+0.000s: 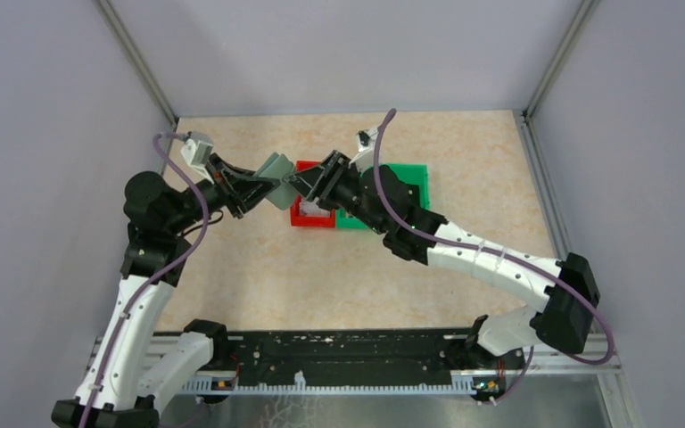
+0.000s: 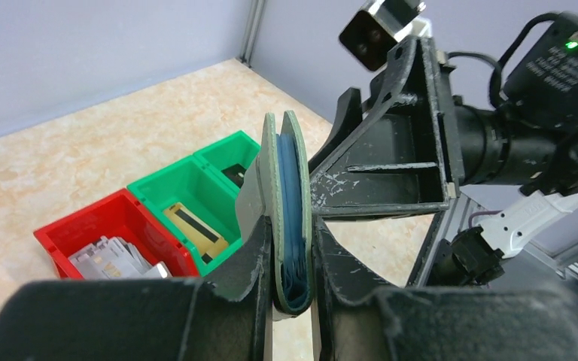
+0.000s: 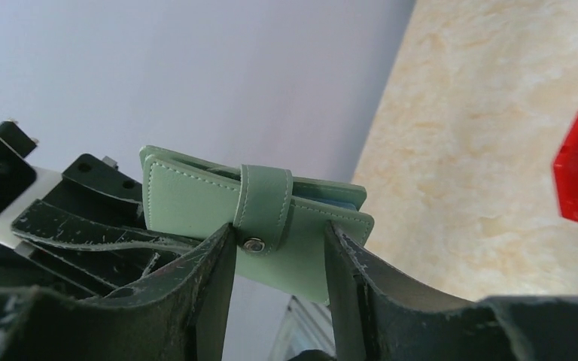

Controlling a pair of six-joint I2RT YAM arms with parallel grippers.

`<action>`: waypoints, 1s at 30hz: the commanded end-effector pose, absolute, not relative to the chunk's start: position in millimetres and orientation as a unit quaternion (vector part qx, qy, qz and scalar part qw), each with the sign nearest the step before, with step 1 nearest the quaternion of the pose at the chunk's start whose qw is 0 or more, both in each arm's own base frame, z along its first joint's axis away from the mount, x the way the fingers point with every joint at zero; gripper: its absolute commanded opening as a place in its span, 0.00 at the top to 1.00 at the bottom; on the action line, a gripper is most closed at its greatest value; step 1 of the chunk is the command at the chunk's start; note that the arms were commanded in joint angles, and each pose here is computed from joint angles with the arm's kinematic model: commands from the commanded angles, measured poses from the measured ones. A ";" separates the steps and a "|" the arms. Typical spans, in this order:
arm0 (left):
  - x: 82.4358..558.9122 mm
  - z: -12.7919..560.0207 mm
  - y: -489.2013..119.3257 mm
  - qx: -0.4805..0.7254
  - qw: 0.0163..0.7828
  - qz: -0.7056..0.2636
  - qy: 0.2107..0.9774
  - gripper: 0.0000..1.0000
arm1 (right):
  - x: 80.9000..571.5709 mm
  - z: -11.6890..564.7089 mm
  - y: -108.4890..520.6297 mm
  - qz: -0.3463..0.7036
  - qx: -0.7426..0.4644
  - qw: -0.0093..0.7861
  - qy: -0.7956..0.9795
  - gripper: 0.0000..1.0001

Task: Take the credit cards out of the card holder
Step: Open the card holder.

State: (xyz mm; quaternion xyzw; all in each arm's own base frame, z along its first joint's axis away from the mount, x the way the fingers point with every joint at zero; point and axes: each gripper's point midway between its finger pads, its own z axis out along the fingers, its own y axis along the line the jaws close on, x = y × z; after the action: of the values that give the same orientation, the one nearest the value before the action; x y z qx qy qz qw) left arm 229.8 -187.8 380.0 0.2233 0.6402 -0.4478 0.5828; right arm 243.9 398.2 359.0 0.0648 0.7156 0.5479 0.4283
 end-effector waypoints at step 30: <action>181.0 425.9 -207.1 0.312 0.566 -0.509 0.569 1.00 | 154.5 477.4 392.6 0.832 -0.077 0.328 0.441 0.59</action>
State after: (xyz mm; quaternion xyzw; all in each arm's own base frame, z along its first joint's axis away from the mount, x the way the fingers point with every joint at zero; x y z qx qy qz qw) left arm 207.5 -185.6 452.5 0.2713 0.5462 -0.4396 0.6594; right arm 204.4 396.7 434.2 0.0010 0.5115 0.7808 0.3587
